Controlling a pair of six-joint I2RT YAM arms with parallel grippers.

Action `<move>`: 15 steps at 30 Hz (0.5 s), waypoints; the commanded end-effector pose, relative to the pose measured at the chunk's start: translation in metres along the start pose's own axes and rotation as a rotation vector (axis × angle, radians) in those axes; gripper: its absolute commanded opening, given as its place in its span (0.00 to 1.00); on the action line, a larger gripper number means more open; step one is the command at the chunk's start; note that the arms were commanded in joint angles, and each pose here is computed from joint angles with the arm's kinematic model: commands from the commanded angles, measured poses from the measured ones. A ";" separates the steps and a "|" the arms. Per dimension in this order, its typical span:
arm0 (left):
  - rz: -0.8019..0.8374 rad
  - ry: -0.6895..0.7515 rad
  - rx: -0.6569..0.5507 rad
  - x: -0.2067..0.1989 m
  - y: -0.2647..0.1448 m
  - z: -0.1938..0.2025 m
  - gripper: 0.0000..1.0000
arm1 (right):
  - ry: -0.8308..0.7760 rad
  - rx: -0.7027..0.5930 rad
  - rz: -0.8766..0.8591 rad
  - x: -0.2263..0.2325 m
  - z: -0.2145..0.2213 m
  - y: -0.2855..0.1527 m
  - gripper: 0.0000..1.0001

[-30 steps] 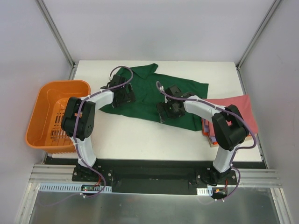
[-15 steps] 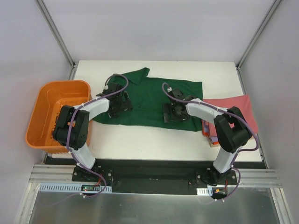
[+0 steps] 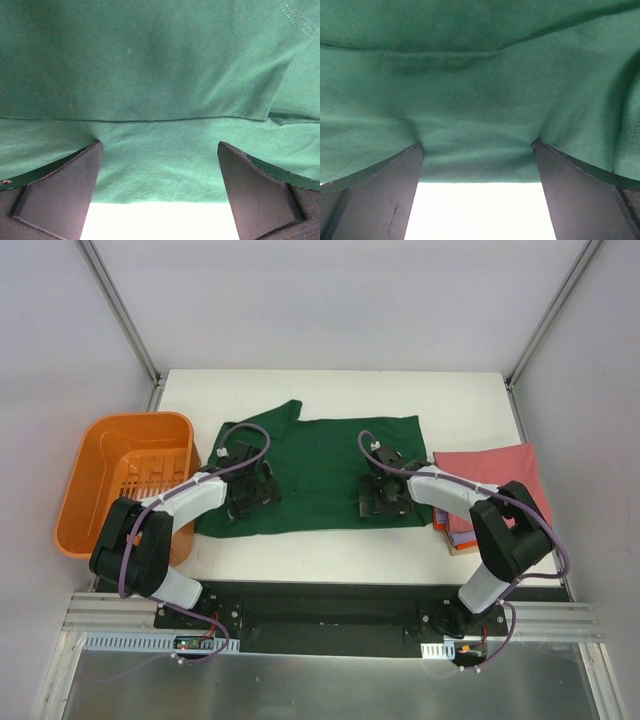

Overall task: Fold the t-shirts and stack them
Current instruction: Fold the flattened tshirt in 1/3 of the way

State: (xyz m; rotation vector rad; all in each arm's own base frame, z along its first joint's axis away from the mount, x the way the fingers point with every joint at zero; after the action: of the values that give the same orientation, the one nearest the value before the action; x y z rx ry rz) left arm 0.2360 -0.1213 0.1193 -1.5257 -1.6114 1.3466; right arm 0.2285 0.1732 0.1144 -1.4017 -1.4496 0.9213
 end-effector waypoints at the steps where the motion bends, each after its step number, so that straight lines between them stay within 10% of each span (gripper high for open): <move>1: -0.084 -0.022 -0.009 0.011 -0.012 0.009 0.99 | 0.013 -0.006 0.005 -0.005 0.006 -0.012 0.96; 15: 0.035 0.280 -0.244 -0.066 -0.035 -0.116 0.99 | 0.058 -0.215 -0.062 -0.004 -0.099 -0.061 0.96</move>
State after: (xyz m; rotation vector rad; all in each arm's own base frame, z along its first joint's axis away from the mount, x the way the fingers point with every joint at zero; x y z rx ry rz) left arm 0.2958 -0.1361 0.1941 -1.7280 -1.6701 1.1518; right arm 0.2650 0.1746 0.1713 -1.4644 -1.5532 0.8158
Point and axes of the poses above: each gripper's point midway between its finger pads, its own y axis out along the fingers, its own x axis along the line the jaws close on, z = x × y, the point moved 10 cm from there along -y, back along the fingers, and after that the axes turned 9 degrees about y, right-handed, at the moved point
